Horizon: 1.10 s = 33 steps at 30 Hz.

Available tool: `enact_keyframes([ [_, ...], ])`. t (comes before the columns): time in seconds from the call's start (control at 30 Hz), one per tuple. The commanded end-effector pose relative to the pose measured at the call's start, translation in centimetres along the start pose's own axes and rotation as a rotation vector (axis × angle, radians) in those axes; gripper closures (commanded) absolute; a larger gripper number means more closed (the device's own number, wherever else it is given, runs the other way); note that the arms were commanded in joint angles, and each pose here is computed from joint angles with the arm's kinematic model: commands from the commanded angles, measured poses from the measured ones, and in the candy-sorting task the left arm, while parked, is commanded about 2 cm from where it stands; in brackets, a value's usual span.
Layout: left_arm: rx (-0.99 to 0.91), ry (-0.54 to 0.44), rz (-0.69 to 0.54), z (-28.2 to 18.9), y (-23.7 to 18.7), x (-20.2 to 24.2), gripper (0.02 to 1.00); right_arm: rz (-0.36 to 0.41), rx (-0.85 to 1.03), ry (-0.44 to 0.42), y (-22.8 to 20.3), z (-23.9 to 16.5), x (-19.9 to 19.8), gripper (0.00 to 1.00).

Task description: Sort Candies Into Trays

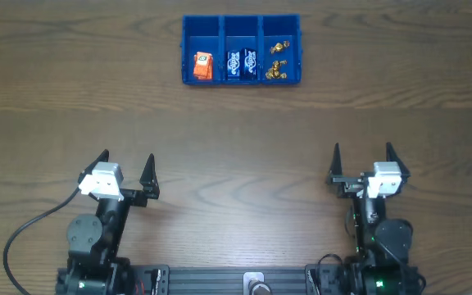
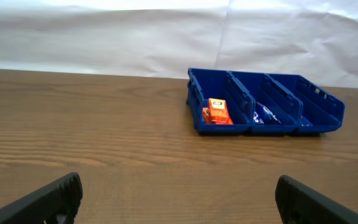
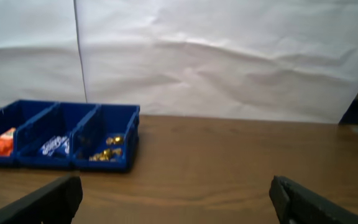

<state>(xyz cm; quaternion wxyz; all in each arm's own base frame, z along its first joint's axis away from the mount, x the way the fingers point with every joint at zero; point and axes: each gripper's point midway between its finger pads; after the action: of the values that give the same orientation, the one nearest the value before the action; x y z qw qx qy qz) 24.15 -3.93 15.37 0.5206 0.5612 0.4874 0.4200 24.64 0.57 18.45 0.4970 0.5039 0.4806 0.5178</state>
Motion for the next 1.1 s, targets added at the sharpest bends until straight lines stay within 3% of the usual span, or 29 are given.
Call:
enact_keyframes([
  [0.03,0.048,-0.010,0.000,0.1,-1.6,-0.1,0.023,-0.018,0.024,-0.009,-0.8,0.0,-0.1,0.003],
  [0.17,0.048,-0.010,0.000,0.1,-1.6,-0.1,0.020,-0.025,0.101,-0.011,-2.7,-0.2,-0.2,0.003],
  [1.1,0.048,-0.010,0.000,0.1,-1.6,-0.1,0.020,-0.025,0.100,-0.011,-2.6,-0.1,-0.2,0.003],
])
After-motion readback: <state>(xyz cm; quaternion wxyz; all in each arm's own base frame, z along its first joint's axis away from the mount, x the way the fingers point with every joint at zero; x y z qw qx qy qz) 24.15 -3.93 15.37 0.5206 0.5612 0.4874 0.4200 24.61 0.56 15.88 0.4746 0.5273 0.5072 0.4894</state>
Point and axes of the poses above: each gripper's point midway between its finger pads, its own z axis out along the fingers, its own x axis along the line the jaws close on, y = z × x, and after that the axes turned 5 degrees about z, right-handed
